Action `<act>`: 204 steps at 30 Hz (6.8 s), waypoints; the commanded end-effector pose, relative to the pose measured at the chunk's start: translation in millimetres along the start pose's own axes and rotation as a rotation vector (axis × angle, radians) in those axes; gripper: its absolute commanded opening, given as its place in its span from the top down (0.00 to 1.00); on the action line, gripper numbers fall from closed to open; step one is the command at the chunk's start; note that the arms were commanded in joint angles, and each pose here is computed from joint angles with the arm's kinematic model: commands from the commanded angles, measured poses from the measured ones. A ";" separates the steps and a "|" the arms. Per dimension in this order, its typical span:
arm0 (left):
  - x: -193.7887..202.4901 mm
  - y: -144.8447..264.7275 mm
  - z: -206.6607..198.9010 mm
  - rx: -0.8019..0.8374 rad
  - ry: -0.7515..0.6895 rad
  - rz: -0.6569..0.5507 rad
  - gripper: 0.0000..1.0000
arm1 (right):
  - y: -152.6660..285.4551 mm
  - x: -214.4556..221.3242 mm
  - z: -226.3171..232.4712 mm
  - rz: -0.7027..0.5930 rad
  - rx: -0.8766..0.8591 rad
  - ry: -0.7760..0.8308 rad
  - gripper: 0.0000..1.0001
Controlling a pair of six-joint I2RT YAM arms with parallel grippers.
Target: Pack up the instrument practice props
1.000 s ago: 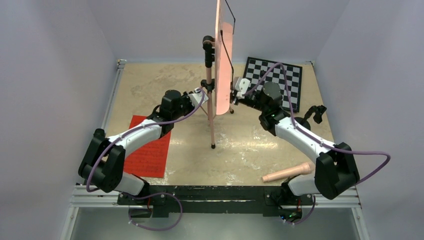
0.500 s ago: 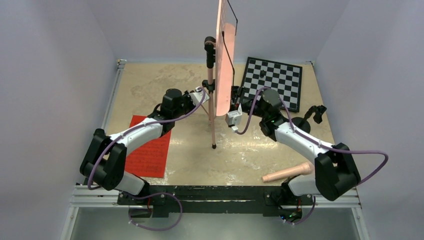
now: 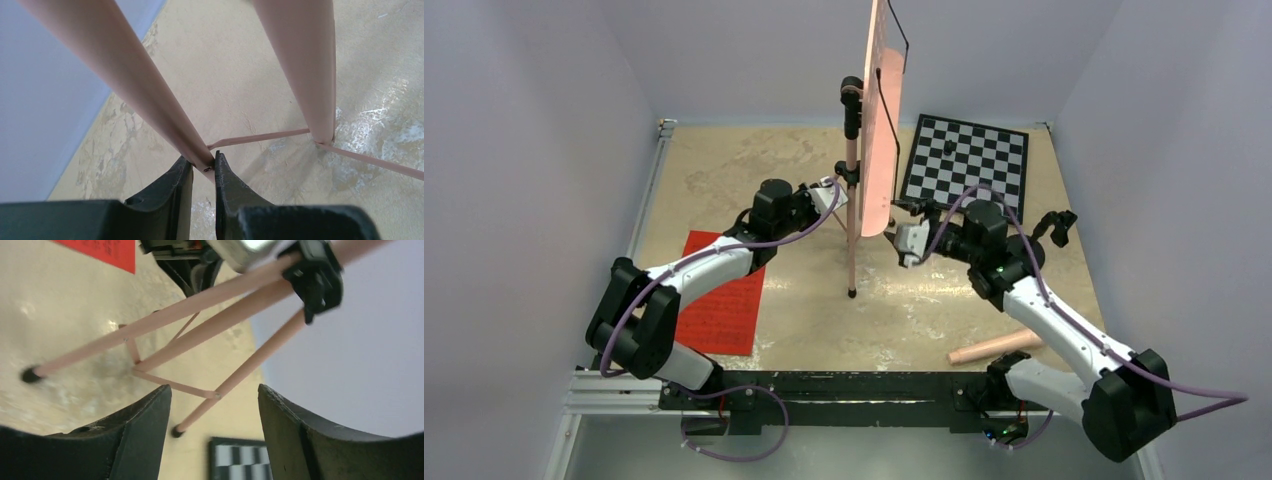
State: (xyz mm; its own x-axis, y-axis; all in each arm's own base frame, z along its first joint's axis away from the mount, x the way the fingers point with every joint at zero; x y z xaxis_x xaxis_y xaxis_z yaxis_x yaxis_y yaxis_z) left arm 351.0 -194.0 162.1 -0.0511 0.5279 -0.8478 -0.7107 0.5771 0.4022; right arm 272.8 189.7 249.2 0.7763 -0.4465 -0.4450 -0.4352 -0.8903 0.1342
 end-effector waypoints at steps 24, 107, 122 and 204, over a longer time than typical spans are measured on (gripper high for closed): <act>118.7 32.3 -62.0 0.274 -0.041 0.470 1.00 | -23.2 19.0 -111.2 -0.133 0.147 -2.078 0.28; 117.8 25.9 -56.9 0.260 -0.047 0.488 1.00 | -36.1 -56.8 -58.5 -0.319 -0.071 -0.606 0.67; 116.7 23.9 -57.6 0.268 -0.036 0.494 1.00 | -23.1 -54.5 -42.9 -0.277 -0.049 -0.481 0.49; 112.2 19.9 -62.7 0.313 -0.043 0.444 1.00 | -37.7 56.2 -44.4 0.001 -0.069 -0.871 0.41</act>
State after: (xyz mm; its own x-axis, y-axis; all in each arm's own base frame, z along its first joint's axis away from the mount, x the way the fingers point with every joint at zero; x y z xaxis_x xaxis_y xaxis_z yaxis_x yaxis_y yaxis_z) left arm 351.8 -203.2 163.0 -0.0064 0.5595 -0.8288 -0.6635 0.6178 0.4221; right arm 347.3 182.3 227.8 0.0128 -0.2797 -0.9600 -0.4314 -0.8677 0.2470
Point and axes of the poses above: each gripper's point midway between its finger pads, its own y axis back along the fingers, its own z axis along the line the jaws close on, x = y × z, the point moved 5 cm from there along y, back along the fingers, and after that the axes turned 9 degrees about y, right-handed, at the moved point
